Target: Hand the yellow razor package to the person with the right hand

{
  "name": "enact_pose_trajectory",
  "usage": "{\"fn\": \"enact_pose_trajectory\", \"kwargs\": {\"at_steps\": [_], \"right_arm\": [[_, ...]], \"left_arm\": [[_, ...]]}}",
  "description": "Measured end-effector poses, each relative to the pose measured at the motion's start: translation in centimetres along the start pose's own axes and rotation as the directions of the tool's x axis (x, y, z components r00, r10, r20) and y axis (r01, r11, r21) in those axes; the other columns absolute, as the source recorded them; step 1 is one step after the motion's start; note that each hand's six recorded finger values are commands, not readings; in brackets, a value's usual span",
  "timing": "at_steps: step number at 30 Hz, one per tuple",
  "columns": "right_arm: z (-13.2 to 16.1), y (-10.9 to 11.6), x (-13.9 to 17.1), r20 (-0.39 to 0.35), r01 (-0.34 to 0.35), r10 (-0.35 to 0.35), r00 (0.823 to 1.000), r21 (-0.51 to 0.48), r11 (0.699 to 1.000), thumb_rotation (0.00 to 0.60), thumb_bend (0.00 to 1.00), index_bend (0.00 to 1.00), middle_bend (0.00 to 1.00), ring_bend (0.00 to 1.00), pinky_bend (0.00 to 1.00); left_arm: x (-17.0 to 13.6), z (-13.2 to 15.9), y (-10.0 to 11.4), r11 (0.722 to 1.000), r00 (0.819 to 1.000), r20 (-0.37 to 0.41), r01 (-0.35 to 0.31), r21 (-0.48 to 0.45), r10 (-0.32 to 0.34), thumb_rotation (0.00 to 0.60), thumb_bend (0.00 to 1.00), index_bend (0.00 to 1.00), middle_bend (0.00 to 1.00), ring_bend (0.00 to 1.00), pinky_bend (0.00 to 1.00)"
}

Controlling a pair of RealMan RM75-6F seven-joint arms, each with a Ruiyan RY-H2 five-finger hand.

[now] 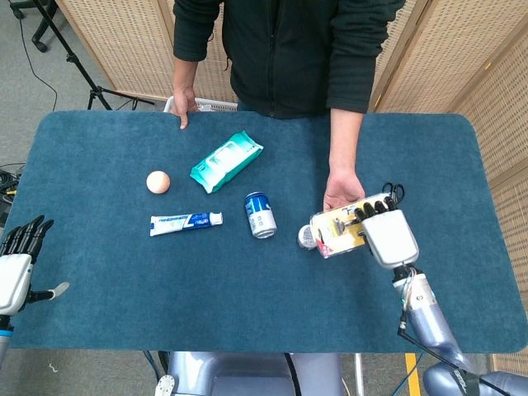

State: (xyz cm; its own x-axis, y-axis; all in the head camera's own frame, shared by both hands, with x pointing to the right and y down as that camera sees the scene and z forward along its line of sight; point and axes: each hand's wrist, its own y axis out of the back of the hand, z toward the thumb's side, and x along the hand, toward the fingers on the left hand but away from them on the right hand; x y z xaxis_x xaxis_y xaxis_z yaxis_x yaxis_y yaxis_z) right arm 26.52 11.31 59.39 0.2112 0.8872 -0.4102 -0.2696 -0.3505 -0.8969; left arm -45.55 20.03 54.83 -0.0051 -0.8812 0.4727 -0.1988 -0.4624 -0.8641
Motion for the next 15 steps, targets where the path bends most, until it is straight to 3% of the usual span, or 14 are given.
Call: {"fn": "enact_pose_trajectory", "kwargs": {"at_steps": [3, 7, 11, 13, 15], "right_arm": [[0.0, -0.3, -1.0, 0.089, -0.078, 0.081, 0.993, -0.032, 0.996, 0.600, 0.73, 0.63, 0.58, 0.38, 0.27], [0.5, -0.5, -2.4, 0.189, -0.161, 0.187, 0.964, -0.142, 0.977, 0.600, 0.75, 0.63, 0.58, 0.39, 0.27], [1.9, 0.7, -3.8, 0.254, -0.164, 0.223, 0.941, -0.235, 0.958, 0.600, 0.77, 0.63, 0.58, 0.39, 0.27], [2.9, 1.5, -4.4, 0.271, -0.146, 0.223, 0.936, -0.278, 0.950, 0.600, 0.74, 0.54, 0.48, 0.36, 0.27], [3.6, 1.6, -4.5, 0.268, -0.147, 0.234, 0.935, -0.308, 0.940, 0.600, 0.59, 0.27, 0.20, 0.20, 0.24]], "left_arm": [[0.0, -0.1, 0.2, 1.000, 1.000, 0.001, 0.001, -0.010, -0.001, 0.600, 0.00, 0.00, 0.00, 0.00, 0.00], [-0.1, -0.2, 0.4, 1.000, 1.000, 0.005, 0.006, -0.021, -0.006, 0.600, 0.00, 0.00, 0.00, 0.00, 0.00], [-0.2, -0.4, 0.5, 1.000, 1.000, 0.005, 0.007, -0.031, -0.007, 0.600, 0.00, 0.00, 0.00, 0.00, 0.00], [-0.2, -0.4, 0.6, 0.999, 1.000, 0.003, 0.007, -0.034, -0.007, 0.600, 0.00, 0.00, 0.00, 0.00, 0.00], [-0.1, -0.5, 0.7, 0.999, 1.000, 0.002, 0.007, -0.038, -0.007, 0.600, 0.00, 0.00, 0.00, 0.00, 0.00]]}}
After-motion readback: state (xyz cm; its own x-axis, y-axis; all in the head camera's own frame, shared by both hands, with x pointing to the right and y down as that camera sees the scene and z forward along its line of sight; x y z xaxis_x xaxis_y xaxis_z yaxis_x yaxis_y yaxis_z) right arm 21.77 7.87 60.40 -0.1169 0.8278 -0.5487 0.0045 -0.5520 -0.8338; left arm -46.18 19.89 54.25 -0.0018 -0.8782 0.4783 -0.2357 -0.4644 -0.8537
